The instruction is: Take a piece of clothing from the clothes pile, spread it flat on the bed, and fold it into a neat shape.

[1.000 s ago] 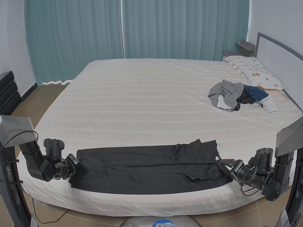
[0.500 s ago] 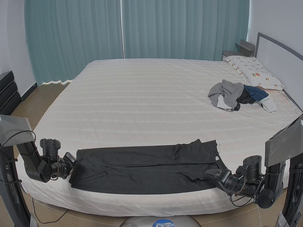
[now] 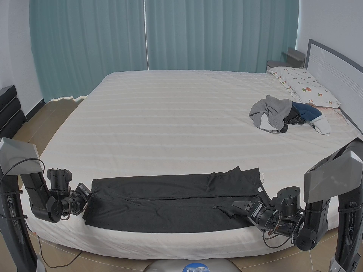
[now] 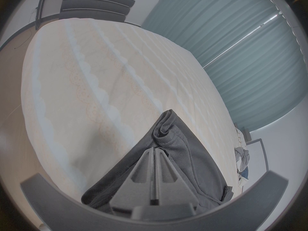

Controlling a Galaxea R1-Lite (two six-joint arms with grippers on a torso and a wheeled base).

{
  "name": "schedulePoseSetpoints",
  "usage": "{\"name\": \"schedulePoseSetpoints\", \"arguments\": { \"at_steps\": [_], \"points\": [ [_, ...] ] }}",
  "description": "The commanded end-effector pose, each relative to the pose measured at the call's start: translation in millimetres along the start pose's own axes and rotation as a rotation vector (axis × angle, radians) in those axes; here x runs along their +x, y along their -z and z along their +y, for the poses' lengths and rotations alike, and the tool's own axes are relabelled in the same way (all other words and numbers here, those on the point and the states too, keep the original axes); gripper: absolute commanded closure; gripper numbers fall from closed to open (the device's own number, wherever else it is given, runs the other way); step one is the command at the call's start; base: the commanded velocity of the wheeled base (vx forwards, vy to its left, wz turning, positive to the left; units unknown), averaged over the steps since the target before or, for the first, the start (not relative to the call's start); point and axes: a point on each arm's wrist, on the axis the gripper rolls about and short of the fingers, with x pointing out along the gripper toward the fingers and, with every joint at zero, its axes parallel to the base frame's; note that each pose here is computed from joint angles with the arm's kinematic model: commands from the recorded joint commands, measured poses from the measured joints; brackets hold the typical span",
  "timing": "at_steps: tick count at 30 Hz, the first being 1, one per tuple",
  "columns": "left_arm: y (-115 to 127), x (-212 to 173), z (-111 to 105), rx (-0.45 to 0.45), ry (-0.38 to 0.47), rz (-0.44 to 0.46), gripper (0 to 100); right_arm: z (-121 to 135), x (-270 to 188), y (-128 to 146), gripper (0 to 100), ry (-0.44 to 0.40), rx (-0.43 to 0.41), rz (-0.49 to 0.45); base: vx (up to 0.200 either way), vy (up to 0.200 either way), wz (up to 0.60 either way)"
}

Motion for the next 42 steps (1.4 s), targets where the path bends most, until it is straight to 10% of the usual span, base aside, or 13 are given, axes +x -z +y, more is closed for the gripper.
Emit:
{"name": "schedulePoseSetpoints", "arguments": {
  "at_steps": [1, 23, 24, 42],
  "points": [
    [1, 1, 1, -0.001, -0.006, 0.003, 100, 3, 3, 2, 0, -0.017, -0.008, -0.006, 0.0, 0.0, 0.0],
    [1, 1, 2, 0.001, -0.007, 0.004, 100, -6, 37, 1, 0, 0.058, -0.058, -0.157, 0.0, 0.0, 0.0],
    [1, 1, 2, 0.001, -0.007, 0.004, 100, -6, 36, 1, 100, 0.068, -0.06, -0.173, 0.0, 0.0, 0.0],
    [2, 1, 2, 0.001, -0.008, 0.005, 100, 14, 4, -2, 100, 0.025, -0.064, -0.187, 0.0, 0.0, 0.0]
  ]
}}
